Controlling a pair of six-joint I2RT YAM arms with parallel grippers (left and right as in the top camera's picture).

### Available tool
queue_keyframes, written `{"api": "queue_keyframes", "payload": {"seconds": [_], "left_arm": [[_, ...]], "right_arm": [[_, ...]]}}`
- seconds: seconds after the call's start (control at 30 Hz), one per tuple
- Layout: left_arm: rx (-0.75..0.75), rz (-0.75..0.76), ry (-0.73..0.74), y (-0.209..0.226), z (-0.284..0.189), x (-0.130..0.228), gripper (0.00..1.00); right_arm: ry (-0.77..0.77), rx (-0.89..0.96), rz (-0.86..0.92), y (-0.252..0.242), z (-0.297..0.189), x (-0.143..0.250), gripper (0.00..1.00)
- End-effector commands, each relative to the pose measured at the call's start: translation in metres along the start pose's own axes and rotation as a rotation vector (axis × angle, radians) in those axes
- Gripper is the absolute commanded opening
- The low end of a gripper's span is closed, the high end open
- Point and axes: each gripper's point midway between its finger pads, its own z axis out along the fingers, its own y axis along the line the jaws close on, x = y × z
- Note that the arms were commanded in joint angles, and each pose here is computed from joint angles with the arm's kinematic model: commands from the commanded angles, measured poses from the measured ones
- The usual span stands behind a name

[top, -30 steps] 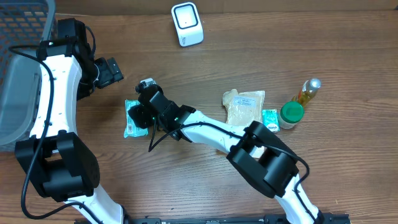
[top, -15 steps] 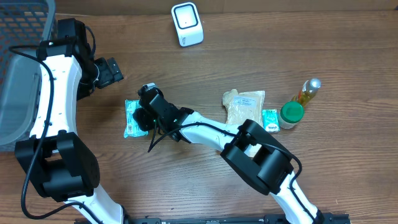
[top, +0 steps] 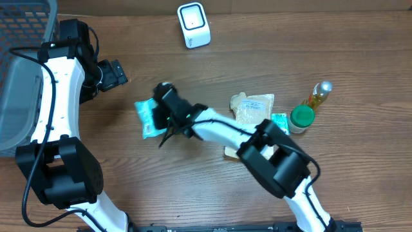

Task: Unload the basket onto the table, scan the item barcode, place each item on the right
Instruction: 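Grasp the light-green wipes pack with the right gripper and drag it left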

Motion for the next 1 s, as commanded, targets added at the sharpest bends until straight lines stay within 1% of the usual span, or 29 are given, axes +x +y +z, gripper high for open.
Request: {"api": "queue_keyframes", "payload": {"seconds": [0.0,0.13,0.2,0.23,0.37,0.47,0.5,0.63,0.7,0.77,0.93,0.97], "left_arm": [[-0.006,0.000,0.002,-0.001,0.001,0.001,1.00],[-0.006,0.000,0.002,-0.001,0.001,0.001,0.99],[-0.006,0.000,0.002,-0.001,0.001,0.001,1.00],[-0.006,0.000,0.002,-0.001,0.001,0.001,0.99],[-0.006,0.000,0.002,-0.001,0.001,0.001,1.00],[-0.006,0.000,0.002,-0.001,0.001,0.001,0.99],[-0.006,0.000,0.002,-0.001,0.001,0.001,1.00],[-0.006,0.000,0.002,-0.001,0.001,0.001,0.99],[-0.006,0.000,0.002,-0.001,0.001,0.001,0.99],[-0.006,0.000,0.002,-0.001,0.001,0.001,0.99],[-0.006,0.000,0.002,-0.001,0.001,0.001,1.00],[-0.006,0.000,0.002,-0.001,0.001,0.001,0.99]], "right_arm": [[-0.041,0.061,0.063,-0.033,-0.035,-0.036,0.04],[0.028,0.137,0.115,-0.068,-0.042,-0.027,0.05],[0.068,0.141,0.112,-0.077,-0.044,-0.022,0.06],[0.102,0.083,0.051,-0.071,-0.045,-0.019,0.10],[0.144,-0.067,-0.093,-0.049,-0.046,-0.014,0.18],[0.162,-0.105,-0.188,-0.044,-0.047,-0.009,0.19],[0.174,-0.097,-0.199,-0.046,-0.047,-0.006,0.24],[0.178,-0.094,-0.193,-0.047,-0.047,-0.005,0.32],[0.177,-0.093,-0.190,-0.049,-0.047,-0.006,0.33],[0.167,-0.093,-0.186,-0.049,-0.050,-0.010,0.37],[0.074,-0.095,-0.098,-0.054,-0.078,-0.045,0.46],[0.057,-0.093,-0.070,-0.057,-0.083,-0.052,0.49]]}}
